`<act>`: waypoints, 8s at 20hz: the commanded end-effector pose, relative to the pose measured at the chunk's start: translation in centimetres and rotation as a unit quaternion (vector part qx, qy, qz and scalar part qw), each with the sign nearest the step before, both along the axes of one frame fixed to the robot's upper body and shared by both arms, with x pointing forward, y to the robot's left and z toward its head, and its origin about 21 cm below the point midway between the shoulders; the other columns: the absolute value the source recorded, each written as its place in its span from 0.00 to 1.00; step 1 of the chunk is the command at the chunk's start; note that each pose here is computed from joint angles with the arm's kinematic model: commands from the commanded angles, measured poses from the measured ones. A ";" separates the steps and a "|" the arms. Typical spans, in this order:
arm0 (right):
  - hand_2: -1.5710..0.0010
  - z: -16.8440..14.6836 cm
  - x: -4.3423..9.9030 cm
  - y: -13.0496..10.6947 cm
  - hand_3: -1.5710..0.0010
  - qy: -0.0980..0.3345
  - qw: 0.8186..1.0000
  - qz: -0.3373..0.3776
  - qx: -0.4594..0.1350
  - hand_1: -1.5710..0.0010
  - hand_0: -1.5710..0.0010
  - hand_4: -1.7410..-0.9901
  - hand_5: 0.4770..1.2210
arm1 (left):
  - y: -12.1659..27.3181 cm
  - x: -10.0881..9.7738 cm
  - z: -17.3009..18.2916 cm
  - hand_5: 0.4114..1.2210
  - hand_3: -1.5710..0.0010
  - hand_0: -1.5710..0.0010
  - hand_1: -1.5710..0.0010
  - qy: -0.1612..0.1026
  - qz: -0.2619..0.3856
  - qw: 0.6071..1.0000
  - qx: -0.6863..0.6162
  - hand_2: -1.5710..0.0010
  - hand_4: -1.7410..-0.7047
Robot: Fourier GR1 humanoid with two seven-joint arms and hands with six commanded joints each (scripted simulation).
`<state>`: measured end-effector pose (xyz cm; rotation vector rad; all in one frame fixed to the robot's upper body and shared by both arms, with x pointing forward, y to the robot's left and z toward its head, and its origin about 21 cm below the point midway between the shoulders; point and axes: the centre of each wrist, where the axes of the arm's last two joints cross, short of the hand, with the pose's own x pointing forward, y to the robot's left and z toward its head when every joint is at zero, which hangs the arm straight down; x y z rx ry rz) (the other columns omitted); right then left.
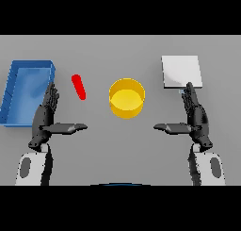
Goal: Pick up the red beaker and tilt it to pour out 1 green nut into yellow bowl. Pick up the yellow bowl and place it on the metallic measuring scale.
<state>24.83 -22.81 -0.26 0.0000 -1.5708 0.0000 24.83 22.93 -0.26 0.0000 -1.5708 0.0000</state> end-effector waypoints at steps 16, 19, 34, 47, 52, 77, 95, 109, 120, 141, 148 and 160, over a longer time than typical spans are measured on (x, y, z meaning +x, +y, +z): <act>1.00 1.7 -1.5 1.4 1.00 -0.081 0.985 0.029 -0.153 1.00 1.00 0.79 0.18 | -0.8 -2.6 2.1 0.29 1.00 1.00 1.00 0.006 -0.056 0.993 0.102 1.00 0.58; 1.00 1.7 -1.5 1.3 1.00 -0.075 0.987 0.041 -0.134 1.00 1.00 0.73 0.20 | -1.0 -0.5 1.3 0.29 1.00 1.00 1.00 0.029 -0.057 0.993 0.102 1.00 0.58; 1.00 1.9 -1.3 1.0 1.00 -0.078 0.989 0.042 -0.121 1.00 1.00 0.69 0.21 | -2.4 8.4 -0.7 0.31 1.00 1.00 1.00 0.028 -0.082 0.987 0.137 1.00 0.53; 1.00 2.0 -1.7 0.9 1.00 -0.073 0.990 0.039 -0.117 1.00 1.00 0.66 0.23 | -3.6 11.7 -3.0 0.43 0.91 0.95 0.94 0.008 -0.054 0.996 0.076 0.90 0.36; 1.00 1.9 -1.8 0.6 1.00 -0.067 0.990 0.036 -0.118 1.00 1.00 0.67 0.23 | -4.8 11.9 -3.3 0.78 0.37 0.42 0.40 0.012 -0.029 0.992 0.120 0.37 0.18; 1.00 1.5 -1.8 0.7 1.00 -0.087 0.985 0.035 -0.147 1.00 1.00 0.72 0.25 | -3.7 14.2 4.6 0.89 0.01 0.00 0.00 -0.069 -0.114 0.969 0.210 0.00 0.01; 1.00 2.0 -1.9 0.8 1.00 -0.068 0.990 0.035 -0.121 1.00 1.00 0.73 0.26 | -11.9 15.9 10.7 0.99 0.12 0.00 0.00 -0.101 -0.275 0.634 0.715 0.00 0.03; 1.00 1.4 -2.2 1.4 1.00 -0.079 0.989 0.021 -0.126 1.00 1.00 0.76 0.13 | -16.6 16.7 12.8 1.00 0.02 0.00 0.00 -0.182 -0.338 0.345 0.857 0.00 0.01; 1.00 1.6 -2.2 1.3 1.00 -0.082 0.990 0.021 -0.116 1.00 1.00 0.81 0.14 | -18.9 16.5 12.9 1.00 0.00 0.00 0.00 -0.233 -0.317 0.158 0.906 0.00 0.01; 1.00 2.0 -1.0 2.0 1.00 -0.098 0.988 0.044 -0.112 1.00 1.00 0.83 0.15 | -1.1 23.5 35.3 1.00 0.03 0.00 0.00 -0.044 -0.065 0.684 0.725 0.00 0.00; 1.00 1.5 -1.0 1.7 1.00 -0.092 0.986 0.057 -0.129 1.00 1.00 0.80 0.20 | 8.7 23.2 25.8 1.00 0.01 0.00 0.00 0.072 0.069 0.837 0.538 0.00 0.00; 1.00 1.5 -1.2 1.0 1.00 -0.101 0.983 0.060 -0.139 1.00 1.00 0.75 0.27 | 13.6 17.4 10.8 0.96 0.00 0.00 0.00 0.177 0.155 0.907 0.348 0.00 0.00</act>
